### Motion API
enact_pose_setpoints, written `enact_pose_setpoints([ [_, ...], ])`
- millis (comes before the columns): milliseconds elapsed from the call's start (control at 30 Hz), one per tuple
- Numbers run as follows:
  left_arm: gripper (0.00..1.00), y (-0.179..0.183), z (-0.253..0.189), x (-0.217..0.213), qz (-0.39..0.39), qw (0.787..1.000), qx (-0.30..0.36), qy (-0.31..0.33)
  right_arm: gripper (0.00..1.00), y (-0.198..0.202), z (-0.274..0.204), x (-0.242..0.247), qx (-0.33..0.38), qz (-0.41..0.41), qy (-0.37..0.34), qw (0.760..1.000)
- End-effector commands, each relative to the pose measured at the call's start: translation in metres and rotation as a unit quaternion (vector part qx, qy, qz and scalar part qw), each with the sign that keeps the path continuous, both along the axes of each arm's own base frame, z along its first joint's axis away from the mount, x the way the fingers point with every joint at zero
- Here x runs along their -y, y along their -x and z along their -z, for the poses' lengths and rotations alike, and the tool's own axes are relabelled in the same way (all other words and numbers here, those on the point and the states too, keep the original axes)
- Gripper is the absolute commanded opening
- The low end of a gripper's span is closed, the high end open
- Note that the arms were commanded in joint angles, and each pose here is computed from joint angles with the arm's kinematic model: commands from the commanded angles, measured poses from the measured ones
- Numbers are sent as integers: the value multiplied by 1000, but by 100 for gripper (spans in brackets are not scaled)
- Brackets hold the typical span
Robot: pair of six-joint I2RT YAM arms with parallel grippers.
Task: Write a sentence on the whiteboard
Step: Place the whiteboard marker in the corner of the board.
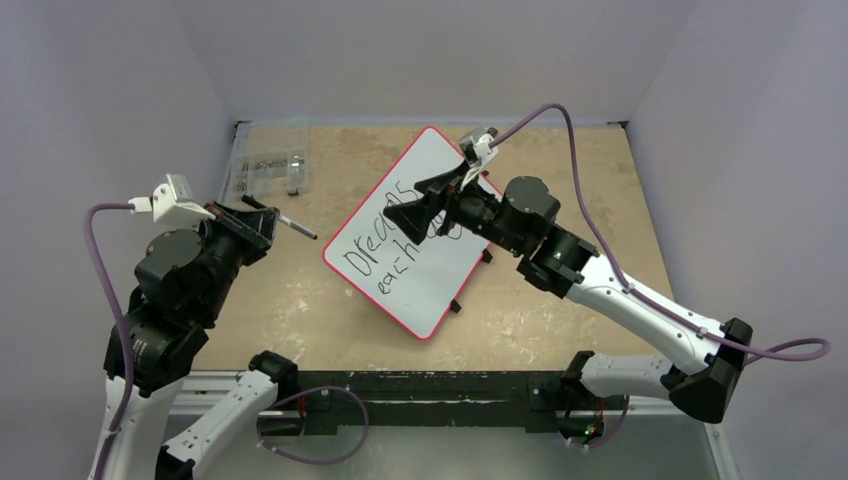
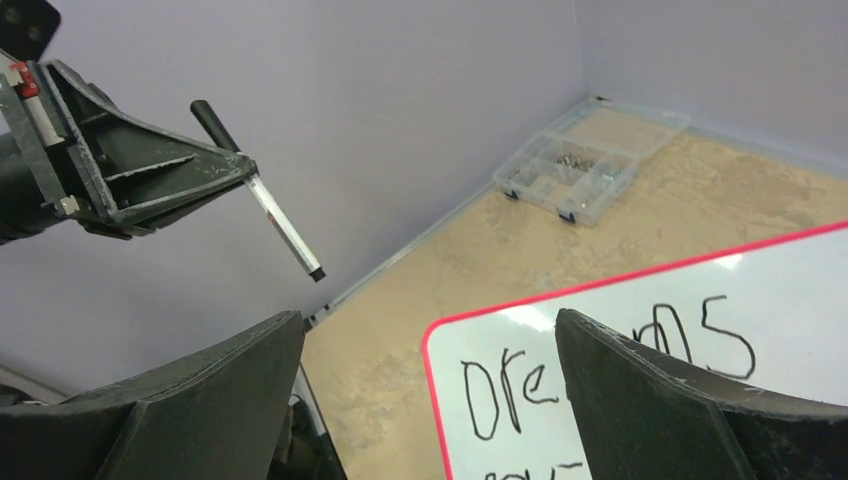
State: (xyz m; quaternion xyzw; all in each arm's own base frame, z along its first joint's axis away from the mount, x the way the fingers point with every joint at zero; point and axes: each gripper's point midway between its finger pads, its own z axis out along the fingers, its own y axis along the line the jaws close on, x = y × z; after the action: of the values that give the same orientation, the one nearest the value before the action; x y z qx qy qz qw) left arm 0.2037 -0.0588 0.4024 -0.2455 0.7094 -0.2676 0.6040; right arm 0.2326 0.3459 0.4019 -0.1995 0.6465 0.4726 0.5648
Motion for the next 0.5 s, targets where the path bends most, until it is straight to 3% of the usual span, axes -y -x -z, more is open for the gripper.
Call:
enact_pose_setpoints([
  [0,0,22,56,-36,-37,983,-118,-137,99,-2,15,10,-6,21,26,999],
  [167,0,28,93,-48,-42,960,-190,-202,99,0,25,13,-13,24,40,999],
  [467,0,8,188,-23,35,922,-327,-204,99,5,40,19,-28,24,57,998],
])
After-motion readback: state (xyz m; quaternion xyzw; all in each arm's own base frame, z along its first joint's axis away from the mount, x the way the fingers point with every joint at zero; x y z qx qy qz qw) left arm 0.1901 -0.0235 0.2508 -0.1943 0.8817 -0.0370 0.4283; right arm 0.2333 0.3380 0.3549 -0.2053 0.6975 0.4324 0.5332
